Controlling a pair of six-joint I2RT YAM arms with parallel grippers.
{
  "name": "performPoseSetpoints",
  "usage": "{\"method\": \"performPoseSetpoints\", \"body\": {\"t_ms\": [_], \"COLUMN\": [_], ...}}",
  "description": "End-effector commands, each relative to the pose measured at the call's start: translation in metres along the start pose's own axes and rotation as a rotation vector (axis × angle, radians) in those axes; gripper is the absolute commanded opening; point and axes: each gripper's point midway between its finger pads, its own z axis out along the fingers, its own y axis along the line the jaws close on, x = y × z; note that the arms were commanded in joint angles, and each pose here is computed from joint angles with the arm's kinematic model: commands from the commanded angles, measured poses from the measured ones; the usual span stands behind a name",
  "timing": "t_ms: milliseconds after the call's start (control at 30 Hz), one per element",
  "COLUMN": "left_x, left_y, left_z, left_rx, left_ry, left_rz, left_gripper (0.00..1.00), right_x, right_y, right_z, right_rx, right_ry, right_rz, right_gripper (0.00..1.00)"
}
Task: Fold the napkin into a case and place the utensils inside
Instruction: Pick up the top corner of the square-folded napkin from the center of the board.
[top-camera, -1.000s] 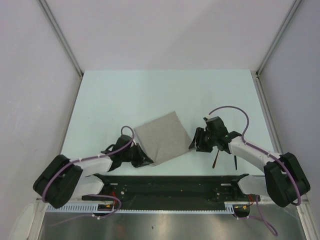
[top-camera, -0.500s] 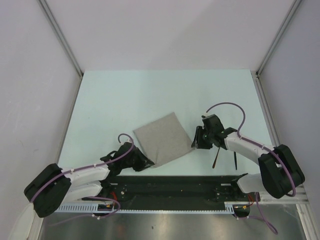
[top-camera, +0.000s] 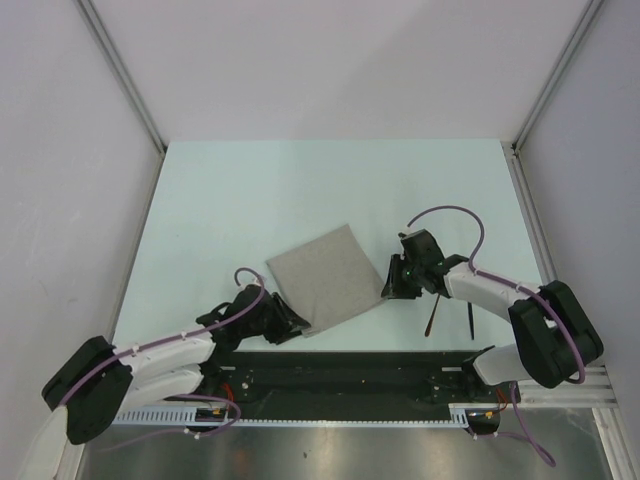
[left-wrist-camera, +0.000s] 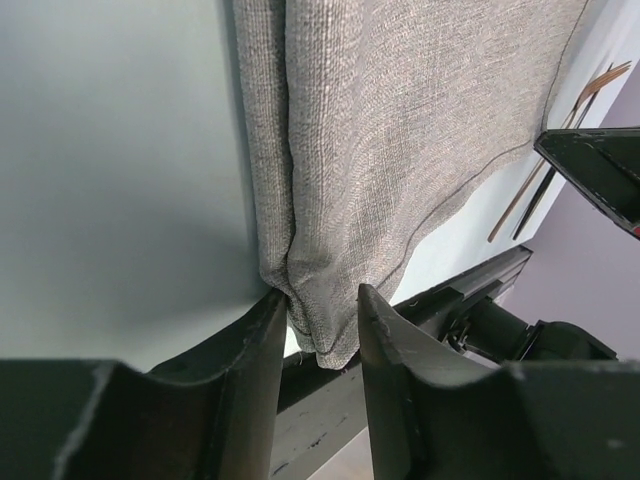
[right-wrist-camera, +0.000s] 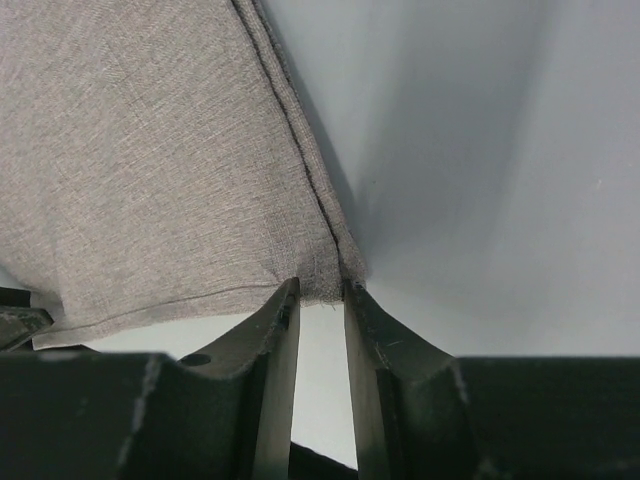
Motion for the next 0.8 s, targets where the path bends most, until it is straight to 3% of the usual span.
{"method": "performPoseSetpoints", "body": {"t_ms": [0, 200, 300, 367, 600, 767], "left_x": [0.004, -0.010, -0.021, -0.032, -0.040, -0.045], "left_y": [0.020, 0.014, -0.006, -0.022, -0.042, -0.050], "left_z": [-0.006, -0.025, -0.036, -0.042, -0.044, -0.045], "left_rx": [-0.082, -0.119, -0.092, -0.081, -0.089, -0.077], "left_ry": [0.007, -0.056, -0.107, -0.154, -0.168, -0.173], "left_rz": [0.020, 0.129, 0.192, 0.228, 0.294, 0.303], "left_gripper": [0.41, 0.42, 0.42, 0.43, 0.43, 0.43], "right_x": [-0.016, -0.018, -0.021, -0.022, -0.024, -0.026], "right_y": [0.013, 0.012, 0.016, 0.019, 0.020, 0.029], "right_z": [0.001, -0.002, -0.006, -0.008, -0.011, -0.011], "right_rx": [-0.034, -0.023, -0.025, -0.022, 0.006, -0.018], "right_ry": [-0.035, -0.040, -0.048, -0.051, -0.040, -0.032], "right_rz": [-0.025, -0.041, -0.052, -0.060, -0.087, -0.111], "right_gripper": [0.29, 0.28, 0.18, 0.17, 0.08, 0.06]}}
